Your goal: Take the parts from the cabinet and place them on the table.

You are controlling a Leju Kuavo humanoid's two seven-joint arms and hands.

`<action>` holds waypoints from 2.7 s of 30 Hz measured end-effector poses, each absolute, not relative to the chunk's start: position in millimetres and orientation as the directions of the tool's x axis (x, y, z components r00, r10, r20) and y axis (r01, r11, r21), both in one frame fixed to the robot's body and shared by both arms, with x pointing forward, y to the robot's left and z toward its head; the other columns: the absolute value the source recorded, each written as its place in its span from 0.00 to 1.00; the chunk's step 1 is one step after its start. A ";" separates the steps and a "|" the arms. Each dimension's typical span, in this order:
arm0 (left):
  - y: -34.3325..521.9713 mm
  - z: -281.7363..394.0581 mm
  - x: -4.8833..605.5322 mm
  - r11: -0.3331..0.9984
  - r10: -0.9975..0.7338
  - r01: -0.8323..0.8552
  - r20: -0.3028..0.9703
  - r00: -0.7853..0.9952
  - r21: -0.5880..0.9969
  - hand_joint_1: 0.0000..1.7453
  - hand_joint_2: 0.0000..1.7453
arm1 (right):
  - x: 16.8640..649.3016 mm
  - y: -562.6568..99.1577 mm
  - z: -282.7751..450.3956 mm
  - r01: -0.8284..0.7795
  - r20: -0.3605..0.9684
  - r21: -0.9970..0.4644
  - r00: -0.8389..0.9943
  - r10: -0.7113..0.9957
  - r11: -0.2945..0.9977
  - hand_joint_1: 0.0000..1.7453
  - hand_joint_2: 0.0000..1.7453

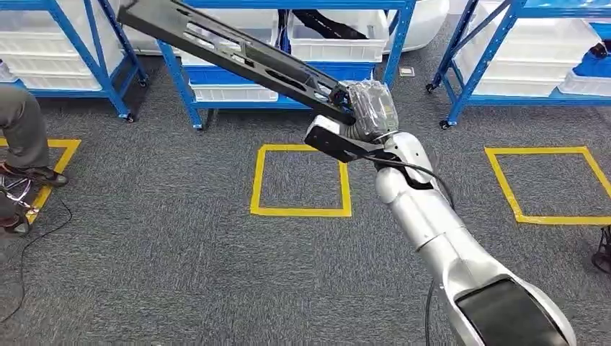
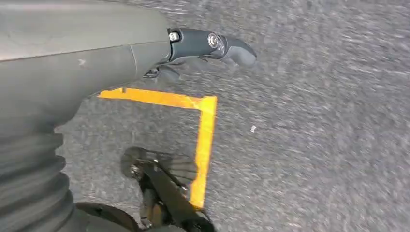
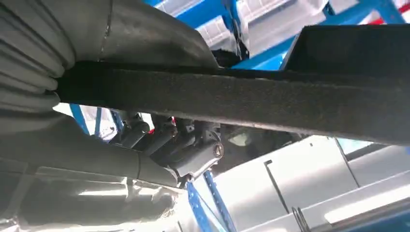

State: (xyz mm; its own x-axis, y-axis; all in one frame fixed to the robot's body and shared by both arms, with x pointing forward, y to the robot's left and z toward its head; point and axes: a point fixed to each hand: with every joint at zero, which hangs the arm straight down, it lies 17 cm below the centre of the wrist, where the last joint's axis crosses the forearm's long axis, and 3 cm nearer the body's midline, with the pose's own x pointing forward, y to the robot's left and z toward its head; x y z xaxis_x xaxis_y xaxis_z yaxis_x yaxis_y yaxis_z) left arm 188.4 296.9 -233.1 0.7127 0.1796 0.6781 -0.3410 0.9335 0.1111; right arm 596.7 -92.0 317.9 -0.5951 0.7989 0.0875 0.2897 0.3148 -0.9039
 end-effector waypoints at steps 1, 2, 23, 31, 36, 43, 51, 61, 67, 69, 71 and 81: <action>296.7 -232.6 189.9 0.933 0.180 -0.341 0.680 0.711 0.110 0.00 1.00 | 596.5 -91.1 319.6 0.292 0.087 -0.902 -0.597 0.797 0.317 0.97 1.00; 297.0 -232.4 190.6 0.933 0.180 -0.342 0.681 0.710 0.110 0.00 1.00 | 597.3 -92.8 321.4 0.295 0.087 -0.901 -0.595 0.799 0.318 0.97 1.00; 291.4 -230.8 192.1 0.939 0.163 -0.326 0.689 0.706 0.112 0.00 1.00 | 602.2 -107.4 323.6 0.274 0.158 -0.884 -0.589 0.792 0.380 0.97 1.00; 291.4 -232.0 190.4 0.940 0.157 -0.320 0.683 0.713 0.118 0.00 1.00 | 601.5 -108.4 315.6 0.260 0.166 -0.889 -0.587 0.792 0.378 0.97 1.00; 293.5 -232.2 190.4 0.940 0.152 -0.318 0.682 0.716 0.123 0.00 1.00 | 601.4 -108.6 317.5 0.263 0.164 -0.887 -0.591 0.790 0.380 0.97 1.00; 291.4 -232.2 190.9 0.942 0.147 -0.312 0.681 0.718 0.125 0.00 1.00 | 603.6 -115.8 318.7 0.268 0.163 -0.886 -0.583 0.796 0.378 0.97 1.00; 289.7 -232.4 191.8 0.943 0.147 -0.308 0.678 0.720 0.124 0.00 1.00 | 605.0 -120.0 320.4 0.277 0.158 -0.885 -0.577 0.801 0.374 0.97 1.00; 294.2 -233.3 187.6 0.938 0.157 -0.324 0.676 0.720 0.126 0.00 1.00 | 609.6 -128.7 315.2 0.286 0.141 -0.895 -0.547 0.825 0.343 0.97 1.00; 299.9 -233.6 185.3 0.931 0.167 -0.341 0.677 0.716 0.131 0.00 1.00 | 621.9 -146.3 338.5 0.319 0.103 -0.897 -0.521 0.848 0.305 0.97 1.00; 297.6 -233.2 186.6 0.931 0.170 -0.341 0.678 0.715 0.127 0.00 1.00 | 626.4 -159.3 343.1 0.332 0.090 -0.899 -0.502 0.860 0.288 0.97 1.00; 296.9 -233.8 184.7 0.932 0.170 -0.341 0.676 0.717 0.127 0.00 1.00 | 630.6 -166.0 356.8 0.352 0.077 -0.894 -0.492 0.867 0.278 0.97 1.00; 300.2 -232.6 187.1 0.933 0.159 -0.334 0.684 0.712 0.131 0.00 1.00 | 642.2 -194.5 377.2 0.370 0.041 -0.901 -0.445 0.894 0.226 0.97 1.00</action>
